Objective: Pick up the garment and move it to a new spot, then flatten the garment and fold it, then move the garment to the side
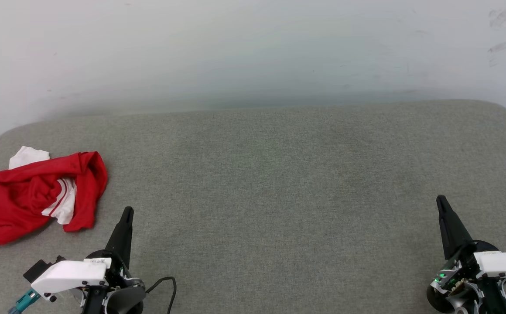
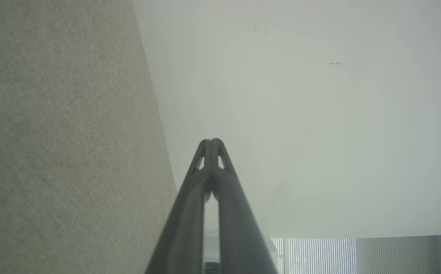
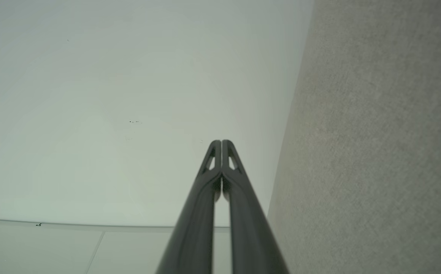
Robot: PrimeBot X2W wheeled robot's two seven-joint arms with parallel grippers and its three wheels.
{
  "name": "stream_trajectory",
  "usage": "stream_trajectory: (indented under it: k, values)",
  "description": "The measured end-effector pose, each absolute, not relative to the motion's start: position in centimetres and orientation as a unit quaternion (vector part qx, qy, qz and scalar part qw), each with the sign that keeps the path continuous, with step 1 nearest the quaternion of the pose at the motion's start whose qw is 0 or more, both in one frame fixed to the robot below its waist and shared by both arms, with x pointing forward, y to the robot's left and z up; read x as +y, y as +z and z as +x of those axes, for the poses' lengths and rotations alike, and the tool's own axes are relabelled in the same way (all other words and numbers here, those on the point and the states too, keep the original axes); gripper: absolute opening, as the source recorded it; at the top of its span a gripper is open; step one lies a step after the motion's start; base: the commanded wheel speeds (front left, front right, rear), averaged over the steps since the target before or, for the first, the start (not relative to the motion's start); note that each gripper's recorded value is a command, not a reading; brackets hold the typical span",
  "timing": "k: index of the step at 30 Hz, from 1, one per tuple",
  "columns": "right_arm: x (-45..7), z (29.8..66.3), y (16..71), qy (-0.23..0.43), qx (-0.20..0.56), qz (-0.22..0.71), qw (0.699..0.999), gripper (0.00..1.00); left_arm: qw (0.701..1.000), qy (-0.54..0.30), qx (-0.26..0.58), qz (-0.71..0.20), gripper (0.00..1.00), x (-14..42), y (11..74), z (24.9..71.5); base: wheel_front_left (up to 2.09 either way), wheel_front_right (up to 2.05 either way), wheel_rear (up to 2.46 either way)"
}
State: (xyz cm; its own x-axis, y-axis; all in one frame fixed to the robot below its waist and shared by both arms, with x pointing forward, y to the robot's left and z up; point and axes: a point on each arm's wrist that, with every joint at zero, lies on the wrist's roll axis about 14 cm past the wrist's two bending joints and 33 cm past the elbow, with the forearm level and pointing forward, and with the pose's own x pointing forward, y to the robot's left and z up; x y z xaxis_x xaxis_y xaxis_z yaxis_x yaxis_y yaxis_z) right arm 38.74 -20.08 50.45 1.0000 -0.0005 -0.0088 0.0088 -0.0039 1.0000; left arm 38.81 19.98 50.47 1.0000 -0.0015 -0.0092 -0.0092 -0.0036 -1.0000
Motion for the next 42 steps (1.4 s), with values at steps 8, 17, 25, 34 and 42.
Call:
stream_trajectory:
  k: [8, 17, 25, 34, 42]
  values:
    - [-20.1, 38.7, 50.4, -0.003, 0.003, 0.708, 0.706, 0.00, 0.706, 0.003, 0.004, -0.708, 0.00, 20.0, 50.5, 38.8, 0.00, 0.00, 0.00]
    - [-20.1, 38.7, 50.4, -0.003, 0.003, 0.708, 0.706, 0.00, 0.706, 0.003, 0.004, -0.708, 0.00, 20.0, 50.5, 38.8, 0.00, 0.00, 0.00]
    - [-20.1, 38.7, 50.4, -0.003, 0.003, 0.708, 0.706, 0.00, 0.706, 0.003, 0.004, -0.708, 0.00, 20.0, 50.5, 38.8, 0.00, 0.00, 0.00]
    - [-20.1, 38.0, 48.8, -0.022, 0.020, 0.709, 0.704, 1.00, 0.704, 0.020, 0.022, -0.710, 1.00, 19.8, 48.8, 38.1, 0.00, 0.00, 0.00]
    - [-19.9, 37.4, 47.8, -0.036, 0.027, 0.703, 0.710, 1.00, 0.709, 0.038, 0.025, -0.703, 1.00, 20.0, 47.8, 37.5, 0.00, 0.00, 0.00]
